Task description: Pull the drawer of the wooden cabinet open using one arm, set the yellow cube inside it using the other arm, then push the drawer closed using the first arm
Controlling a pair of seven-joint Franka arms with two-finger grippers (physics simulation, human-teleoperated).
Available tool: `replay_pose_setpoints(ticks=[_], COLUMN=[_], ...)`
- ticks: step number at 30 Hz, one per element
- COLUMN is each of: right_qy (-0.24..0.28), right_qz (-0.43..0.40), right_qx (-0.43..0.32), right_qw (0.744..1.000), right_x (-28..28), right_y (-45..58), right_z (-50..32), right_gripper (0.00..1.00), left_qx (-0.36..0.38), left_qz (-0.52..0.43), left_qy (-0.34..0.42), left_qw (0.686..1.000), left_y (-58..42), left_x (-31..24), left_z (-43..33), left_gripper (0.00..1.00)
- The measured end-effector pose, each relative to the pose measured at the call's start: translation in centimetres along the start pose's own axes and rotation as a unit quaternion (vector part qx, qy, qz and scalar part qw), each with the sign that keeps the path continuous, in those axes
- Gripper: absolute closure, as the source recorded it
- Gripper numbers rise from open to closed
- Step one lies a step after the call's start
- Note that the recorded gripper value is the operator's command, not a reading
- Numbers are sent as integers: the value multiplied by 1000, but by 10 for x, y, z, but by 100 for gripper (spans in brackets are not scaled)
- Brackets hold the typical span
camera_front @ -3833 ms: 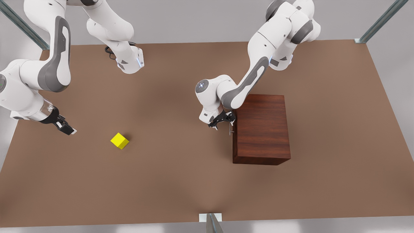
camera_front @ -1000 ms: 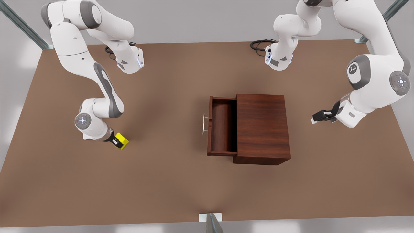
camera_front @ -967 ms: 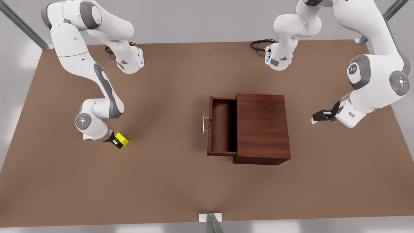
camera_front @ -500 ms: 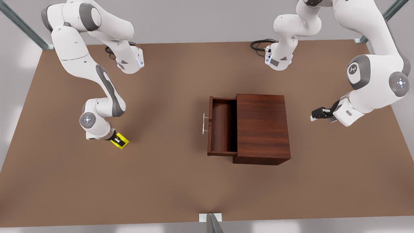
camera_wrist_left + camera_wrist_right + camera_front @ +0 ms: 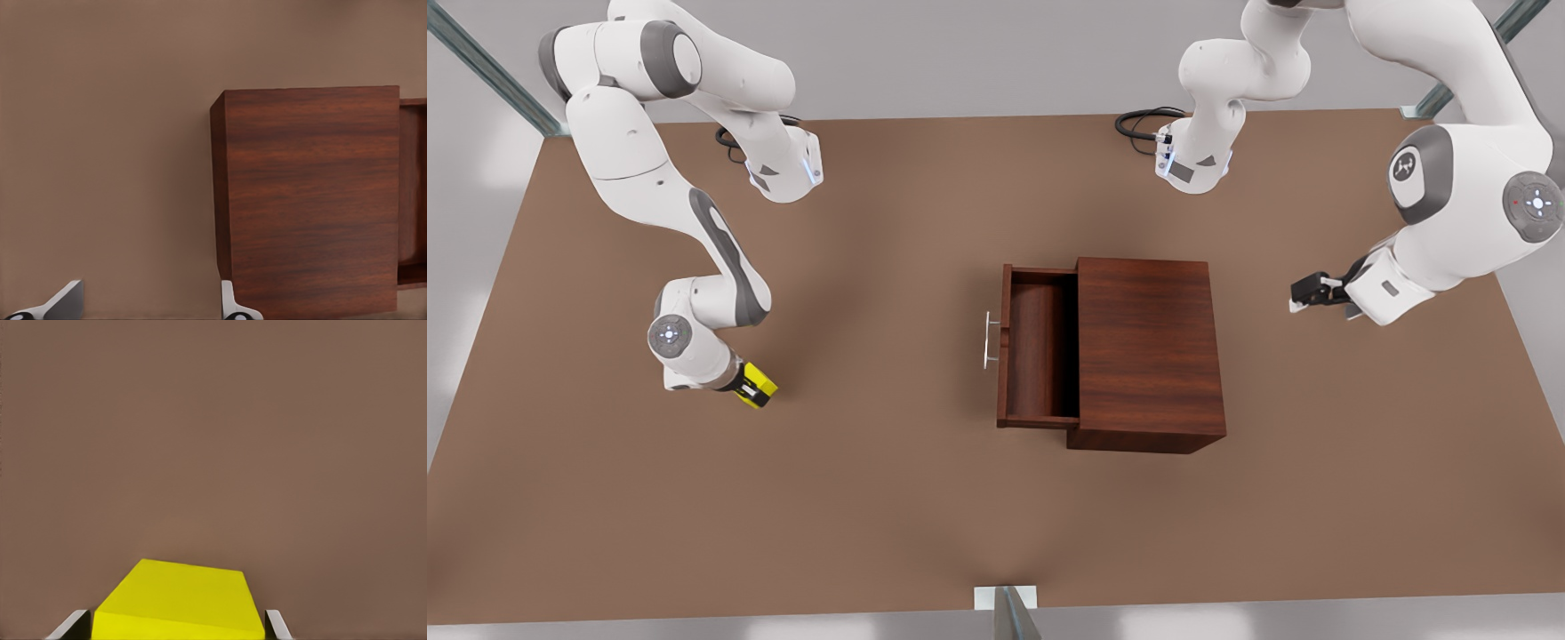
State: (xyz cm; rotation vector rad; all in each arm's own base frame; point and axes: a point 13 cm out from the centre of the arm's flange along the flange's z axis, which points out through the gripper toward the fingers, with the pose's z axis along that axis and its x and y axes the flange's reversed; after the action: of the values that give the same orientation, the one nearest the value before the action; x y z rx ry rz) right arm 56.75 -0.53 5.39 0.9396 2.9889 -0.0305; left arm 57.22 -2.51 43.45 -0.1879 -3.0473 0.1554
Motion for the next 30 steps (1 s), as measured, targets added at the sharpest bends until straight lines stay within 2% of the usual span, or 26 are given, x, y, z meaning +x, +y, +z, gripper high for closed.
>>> replay_pose_setpoints(ticks=[4, 9, 12, 19, 22, 30], right_qy=[0, -13, -27, -47, -32, 40], right_qz=[1, -3, -7, -25, -56, -81], right_qx=[-2, -12, -25, -75, -84, -78], right_qw=[1000, 1000, 999, 996, 994, 993], right_x=[-1, -8, -18, -47, -9, 156], right_y=[0, 4, 20, 124, 193, 335], right_z=[0, -20, -54, -211, -271, -295], right_gripper=[49, 54, 54, 53, 53, 53], left_qx=[-1, -2, -2, -2, -2, -1], left_qz=[6, 10, 12, 14, 15, 16], left_qy=[4, 7, 8, 9, 11, 20], left_qw=[1000, 1000, 1000, 1000, 1000, 1000], left_y=[-3, -4, -4, -3, -3, -8], left_x=[2, 3, 4, 4, 5, 10], left_z=[0, 1, 1, 1, 2, 4], left_gripper=[0, 0, 0, 0, 0, 0])
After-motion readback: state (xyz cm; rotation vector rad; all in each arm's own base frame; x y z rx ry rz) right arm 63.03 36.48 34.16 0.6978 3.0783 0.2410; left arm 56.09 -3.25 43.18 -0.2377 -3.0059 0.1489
